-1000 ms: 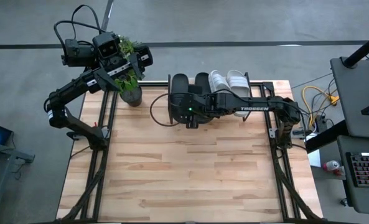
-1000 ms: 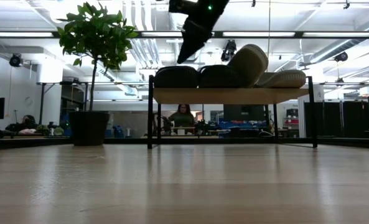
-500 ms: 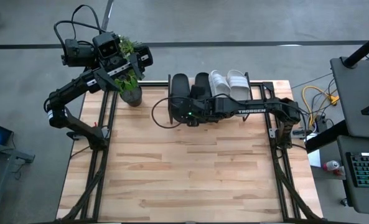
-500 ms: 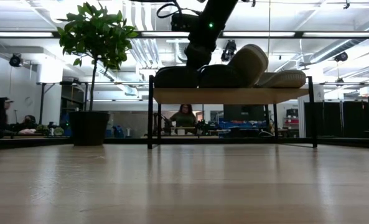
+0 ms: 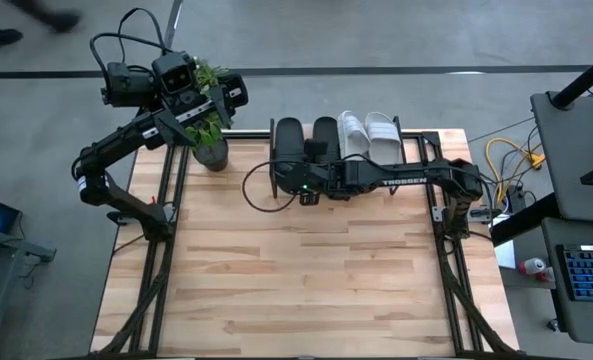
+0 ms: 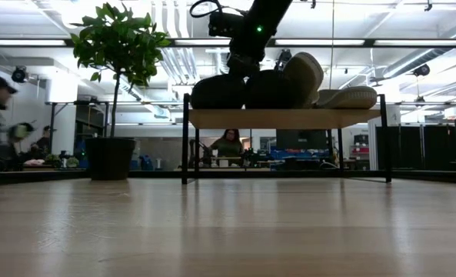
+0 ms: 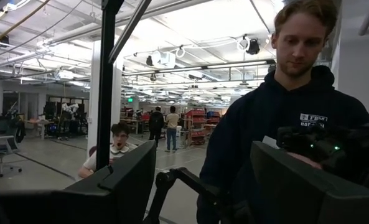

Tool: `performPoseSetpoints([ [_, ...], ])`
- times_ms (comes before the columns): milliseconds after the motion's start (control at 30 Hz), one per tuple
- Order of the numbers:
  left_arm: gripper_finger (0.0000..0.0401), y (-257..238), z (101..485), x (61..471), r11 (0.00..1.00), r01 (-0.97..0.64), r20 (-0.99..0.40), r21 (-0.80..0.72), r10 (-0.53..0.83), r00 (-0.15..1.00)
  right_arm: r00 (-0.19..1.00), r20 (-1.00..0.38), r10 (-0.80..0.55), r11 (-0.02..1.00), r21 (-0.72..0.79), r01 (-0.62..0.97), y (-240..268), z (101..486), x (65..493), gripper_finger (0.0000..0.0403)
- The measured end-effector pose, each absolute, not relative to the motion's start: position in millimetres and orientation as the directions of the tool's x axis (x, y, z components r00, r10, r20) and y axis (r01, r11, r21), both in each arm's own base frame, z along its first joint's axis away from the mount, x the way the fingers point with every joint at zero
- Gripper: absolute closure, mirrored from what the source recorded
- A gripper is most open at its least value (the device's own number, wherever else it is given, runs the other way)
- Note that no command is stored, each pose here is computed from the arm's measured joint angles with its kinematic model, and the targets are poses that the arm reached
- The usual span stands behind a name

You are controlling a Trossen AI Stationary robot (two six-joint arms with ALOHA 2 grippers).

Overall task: Pick and place slides into the shelf
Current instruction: Adjust the slides on the shelf

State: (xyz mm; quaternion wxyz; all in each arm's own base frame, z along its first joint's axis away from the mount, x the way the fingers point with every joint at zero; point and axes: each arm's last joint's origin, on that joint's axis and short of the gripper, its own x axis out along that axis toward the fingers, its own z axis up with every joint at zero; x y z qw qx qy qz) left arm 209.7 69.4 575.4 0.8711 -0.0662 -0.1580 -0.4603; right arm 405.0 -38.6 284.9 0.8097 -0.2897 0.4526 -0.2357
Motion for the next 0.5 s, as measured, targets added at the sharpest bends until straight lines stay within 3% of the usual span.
performPoseSetpoints([
  [500, 0.0154, 71, 574, 212, 0.576, 0.816, 0.338, 0.046, -0.778, 0.529, 0.51, -0.602, -0.614, 0.746, -0.653, 0.127, -13, 285, 406, 0.0393],
])
